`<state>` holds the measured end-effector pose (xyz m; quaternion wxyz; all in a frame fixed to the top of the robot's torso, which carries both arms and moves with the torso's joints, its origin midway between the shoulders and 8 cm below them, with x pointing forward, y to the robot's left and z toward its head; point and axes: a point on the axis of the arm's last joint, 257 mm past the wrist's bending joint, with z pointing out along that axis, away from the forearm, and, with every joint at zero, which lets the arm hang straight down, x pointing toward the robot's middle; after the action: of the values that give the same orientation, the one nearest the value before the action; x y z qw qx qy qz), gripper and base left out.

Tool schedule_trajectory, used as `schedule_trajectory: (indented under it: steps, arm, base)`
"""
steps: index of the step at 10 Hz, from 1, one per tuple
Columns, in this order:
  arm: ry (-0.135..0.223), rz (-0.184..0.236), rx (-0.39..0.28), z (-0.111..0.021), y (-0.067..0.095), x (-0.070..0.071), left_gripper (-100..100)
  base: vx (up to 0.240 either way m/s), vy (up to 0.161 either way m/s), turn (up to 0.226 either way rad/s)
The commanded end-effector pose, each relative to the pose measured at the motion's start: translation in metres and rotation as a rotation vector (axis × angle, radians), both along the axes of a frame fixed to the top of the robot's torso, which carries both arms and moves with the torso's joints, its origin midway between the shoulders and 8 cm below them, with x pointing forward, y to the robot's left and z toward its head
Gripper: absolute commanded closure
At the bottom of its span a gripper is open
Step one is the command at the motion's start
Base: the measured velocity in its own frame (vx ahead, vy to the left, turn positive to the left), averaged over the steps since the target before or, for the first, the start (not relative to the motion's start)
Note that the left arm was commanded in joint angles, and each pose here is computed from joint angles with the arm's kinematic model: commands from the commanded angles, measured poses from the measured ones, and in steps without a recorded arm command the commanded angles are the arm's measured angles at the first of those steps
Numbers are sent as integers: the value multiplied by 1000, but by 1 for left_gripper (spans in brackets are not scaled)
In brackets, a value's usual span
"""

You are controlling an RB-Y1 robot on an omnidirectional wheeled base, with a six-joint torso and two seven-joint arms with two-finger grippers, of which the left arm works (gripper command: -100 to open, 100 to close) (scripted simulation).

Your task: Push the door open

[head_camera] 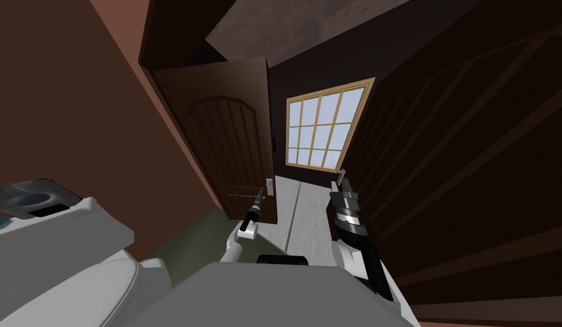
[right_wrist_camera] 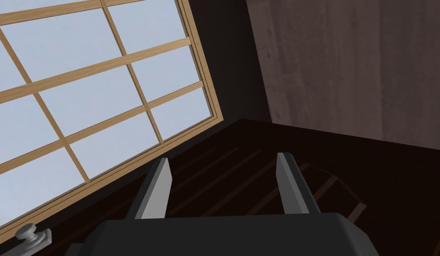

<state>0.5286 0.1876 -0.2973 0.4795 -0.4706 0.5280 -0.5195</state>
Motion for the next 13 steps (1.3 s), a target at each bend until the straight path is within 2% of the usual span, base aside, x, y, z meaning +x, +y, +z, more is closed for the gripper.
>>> schedule_trajectory:
  steps: [1, 7, 8, 13]
  arm:
    - [-2, 3, 3, 0, 3, 1, -100]
    - [-7, 12, -4, 1, 4, 4, -100]
    - [-7, 12, -4, 1, 4, 4, 100]
    - [-7, 12, -4, 1, 4, 4, 100]
  base:
    - [234, -30, -25]
    - [185, -25, -18]
    - [-8, 0, 4]
    - [-15, 1, -1]
